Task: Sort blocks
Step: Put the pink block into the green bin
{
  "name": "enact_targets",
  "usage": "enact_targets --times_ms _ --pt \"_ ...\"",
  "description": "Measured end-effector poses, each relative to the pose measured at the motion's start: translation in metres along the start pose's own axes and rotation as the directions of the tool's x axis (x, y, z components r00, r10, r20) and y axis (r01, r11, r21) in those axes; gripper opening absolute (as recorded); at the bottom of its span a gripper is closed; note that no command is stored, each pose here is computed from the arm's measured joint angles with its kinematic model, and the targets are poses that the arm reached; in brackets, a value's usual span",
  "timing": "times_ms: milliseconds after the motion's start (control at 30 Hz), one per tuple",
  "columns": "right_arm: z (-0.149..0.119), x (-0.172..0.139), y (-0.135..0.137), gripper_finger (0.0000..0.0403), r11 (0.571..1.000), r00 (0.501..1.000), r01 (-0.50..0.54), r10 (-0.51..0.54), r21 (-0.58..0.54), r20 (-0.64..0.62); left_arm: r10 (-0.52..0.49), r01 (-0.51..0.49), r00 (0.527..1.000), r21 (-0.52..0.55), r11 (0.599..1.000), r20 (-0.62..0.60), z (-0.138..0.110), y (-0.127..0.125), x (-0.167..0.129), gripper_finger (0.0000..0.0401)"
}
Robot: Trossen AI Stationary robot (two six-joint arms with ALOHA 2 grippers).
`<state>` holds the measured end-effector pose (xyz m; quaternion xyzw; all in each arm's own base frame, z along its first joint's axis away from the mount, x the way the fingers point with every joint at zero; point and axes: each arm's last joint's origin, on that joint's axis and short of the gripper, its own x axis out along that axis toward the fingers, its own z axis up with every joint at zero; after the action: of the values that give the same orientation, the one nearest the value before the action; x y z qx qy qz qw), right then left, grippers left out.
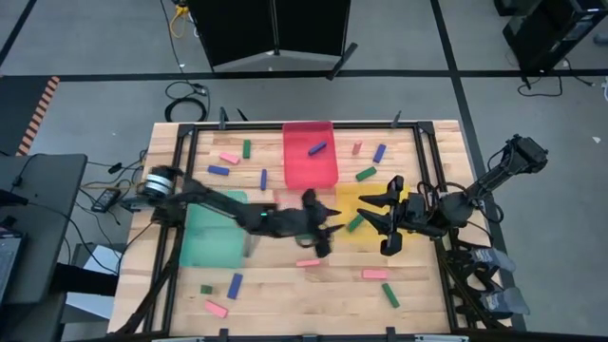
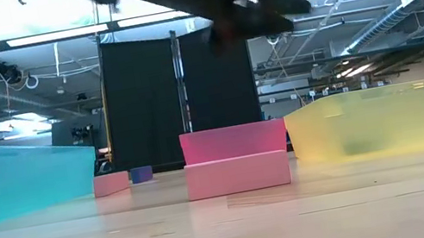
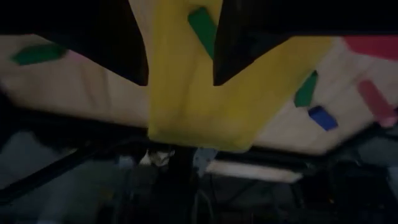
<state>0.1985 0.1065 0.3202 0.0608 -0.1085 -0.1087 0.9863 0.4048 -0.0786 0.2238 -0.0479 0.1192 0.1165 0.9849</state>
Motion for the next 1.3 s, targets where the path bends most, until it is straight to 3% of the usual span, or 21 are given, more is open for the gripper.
enact_targets --times_ms 300,567,967,1300 --pt "-0.020 0.013 0.001 0.0158 0.999 0.998 0.037 -0.039 -0.032 -0.052 -0.153 0.170 0.969 -0.074 0.983 0.195 -0.009 0.016 -0.123 0.0163" --pt "-0.056 0.032 0.012 0.0158 0.997 0.988 0.053 -0.059 -0.047 -0.144 -0.160 0.193 0.948 -0.099 0.976 0.276 -0.017 0.019 -0.187 0.0163" --pt "-0.088 0.078 0.051 0.0158 0.991 0.911 -0.008 -0.047 -0.132 -0.410 -0.225 0.259 0.931 -0.085 0.962 0.288 -0.038 0.017 -0.221 0.0163" --pt "-0.099 0.111 0.067 0.0158 0.974 0.839 -0.055 -0.075 -0.220 -0.539 -0.202 0.256 0.924 -0.135 0.957 0.324 -0.063 0.022 -0.234 0.0163"
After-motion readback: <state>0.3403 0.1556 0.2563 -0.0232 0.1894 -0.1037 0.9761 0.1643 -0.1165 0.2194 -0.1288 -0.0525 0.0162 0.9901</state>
